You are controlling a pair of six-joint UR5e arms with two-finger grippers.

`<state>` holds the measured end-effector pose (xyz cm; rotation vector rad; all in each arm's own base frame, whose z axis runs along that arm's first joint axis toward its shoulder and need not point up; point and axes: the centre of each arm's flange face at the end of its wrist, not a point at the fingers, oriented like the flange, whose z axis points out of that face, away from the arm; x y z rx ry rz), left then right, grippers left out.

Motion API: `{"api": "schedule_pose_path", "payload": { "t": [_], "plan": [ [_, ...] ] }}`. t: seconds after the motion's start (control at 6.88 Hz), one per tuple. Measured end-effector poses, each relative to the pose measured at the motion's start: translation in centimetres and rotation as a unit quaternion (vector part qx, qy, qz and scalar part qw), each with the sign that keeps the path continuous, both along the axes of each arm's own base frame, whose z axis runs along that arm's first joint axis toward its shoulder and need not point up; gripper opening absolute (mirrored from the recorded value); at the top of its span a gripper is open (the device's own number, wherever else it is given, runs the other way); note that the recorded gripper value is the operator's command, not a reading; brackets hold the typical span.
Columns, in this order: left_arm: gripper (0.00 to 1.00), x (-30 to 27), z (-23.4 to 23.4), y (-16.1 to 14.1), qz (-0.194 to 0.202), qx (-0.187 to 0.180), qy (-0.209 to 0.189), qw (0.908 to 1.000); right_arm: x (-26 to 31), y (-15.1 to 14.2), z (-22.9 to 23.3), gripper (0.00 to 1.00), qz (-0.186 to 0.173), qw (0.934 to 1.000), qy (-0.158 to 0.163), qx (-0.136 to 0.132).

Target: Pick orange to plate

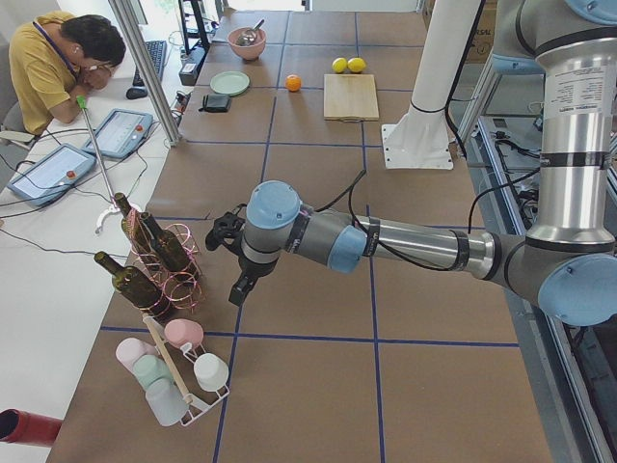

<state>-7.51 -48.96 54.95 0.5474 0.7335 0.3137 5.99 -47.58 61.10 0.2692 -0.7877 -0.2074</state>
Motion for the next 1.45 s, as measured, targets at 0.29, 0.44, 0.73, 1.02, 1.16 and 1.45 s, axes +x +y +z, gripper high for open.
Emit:
{"api": "schedule_pose_path", "payload": {
  "t": [0.29,0.44,0.73,1.02,1.16,1.45],
  "plan": [
    [1.00,1.2,-1.8,-0.7,-0.033,0.064,0.035,0.9968,-0.4,0.0,-1.9,1.00,0.020,0.9993,-0.031,0.009],
    [1.00,4.2,-2.5,-0.5,-0.034,0.077,0.065,0.9944,-0.6,0.2,-2.2,1.00,0.023,0.9986,-0.047,0.001],
    [1.00,13.2,-2.6,1.4,-0.003,0.058,0.123,0.9907,-0.7,0.5,-2.2,1.00,0.025,0.9978,-0.061,-0.008],
    [0.88,23.1,-2.1,2.4,-0.061,-0.020,0.135,0.9889,-0.7,0.7,-2.1,1.00,0.025,0.9977,-0.062,-0.009],
    [0.71,28.5,-2.0,3.4,-0.095,-0.055,0.138,0.9843,-0.7,0.9,-2.0,1.00,0.024,0.9977,-0.062,-0.009],
    [0.48,36.0,-1.5,5.6,-0.127,-0.115,0.153,0.9733,-0.7,1.0,-1.7,1.00,0.024,0.9978,-0.061,-0.010]
  ]
}}
